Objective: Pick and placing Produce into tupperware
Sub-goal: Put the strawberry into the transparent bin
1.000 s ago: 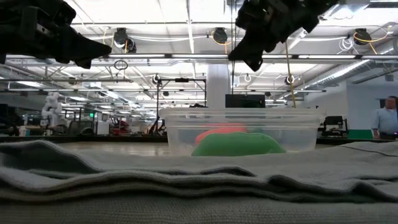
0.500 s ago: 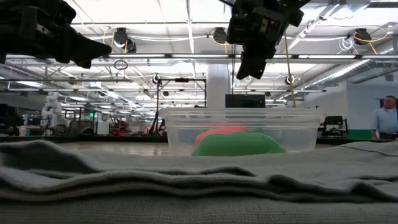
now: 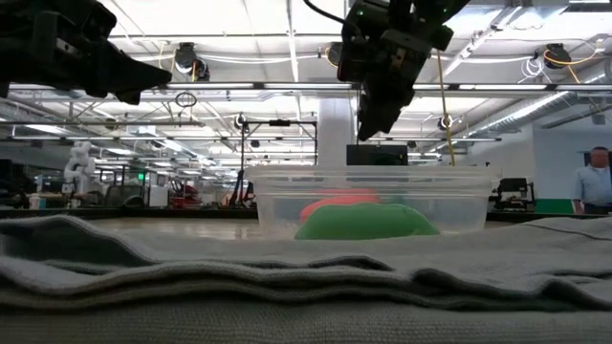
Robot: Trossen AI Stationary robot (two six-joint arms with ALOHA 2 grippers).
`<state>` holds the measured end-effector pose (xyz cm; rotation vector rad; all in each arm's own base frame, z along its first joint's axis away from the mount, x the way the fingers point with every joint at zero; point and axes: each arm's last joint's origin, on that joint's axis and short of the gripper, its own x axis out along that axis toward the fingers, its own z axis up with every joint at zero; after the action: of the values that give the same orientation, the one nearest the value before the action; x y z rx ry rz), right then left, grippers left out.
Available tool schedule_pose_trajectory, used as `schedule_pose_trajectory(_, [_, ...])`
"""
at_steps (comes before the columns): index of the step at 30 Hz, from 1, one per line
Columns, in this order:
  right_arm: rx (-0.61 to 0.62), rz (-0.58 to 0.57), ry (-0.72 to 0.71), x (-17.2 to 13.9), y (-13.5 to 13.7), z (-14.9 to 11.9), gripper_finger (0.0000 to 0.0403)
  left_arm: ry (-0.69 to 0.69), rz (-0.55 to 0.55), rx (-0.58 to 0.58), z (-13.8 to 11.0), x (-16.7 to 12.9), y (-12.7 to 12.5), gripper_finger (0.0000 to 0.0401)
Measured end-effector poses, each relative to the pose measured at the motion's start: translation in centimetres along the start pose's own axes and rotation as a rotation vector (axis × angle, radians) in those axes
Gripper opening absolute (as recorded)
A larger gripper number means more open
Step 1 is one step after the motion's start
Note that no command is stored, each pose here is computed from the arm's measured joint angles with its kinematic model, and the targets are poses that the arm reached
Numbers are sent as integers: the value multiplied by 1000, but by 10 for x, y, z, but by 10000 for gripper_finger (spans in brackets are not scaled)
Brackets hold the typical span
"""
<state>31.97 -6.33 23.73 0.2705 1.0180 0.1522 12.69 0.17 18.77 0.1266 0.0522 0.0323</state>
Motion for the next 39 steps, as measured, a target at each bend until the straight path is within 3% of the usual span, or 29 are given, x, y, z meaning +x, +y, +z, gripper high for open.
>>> schedule_pose_trajectory(14, [4,2,17,7,-2,0,56,4,-1,2,0,0,0,25])
schedule_pose_trajectory(24, [-35,15,18,10,6,0,133,4,-1,1,0,0,0,2])
schedule_pose_trajectory(32, [-47,18,12,10,8,1,178,4,-1,1,0,0,0,25])
schedule_pose_trajectory(39, [-149,26,17,13,15,1,237,4,-1,0,0,0,0,21])
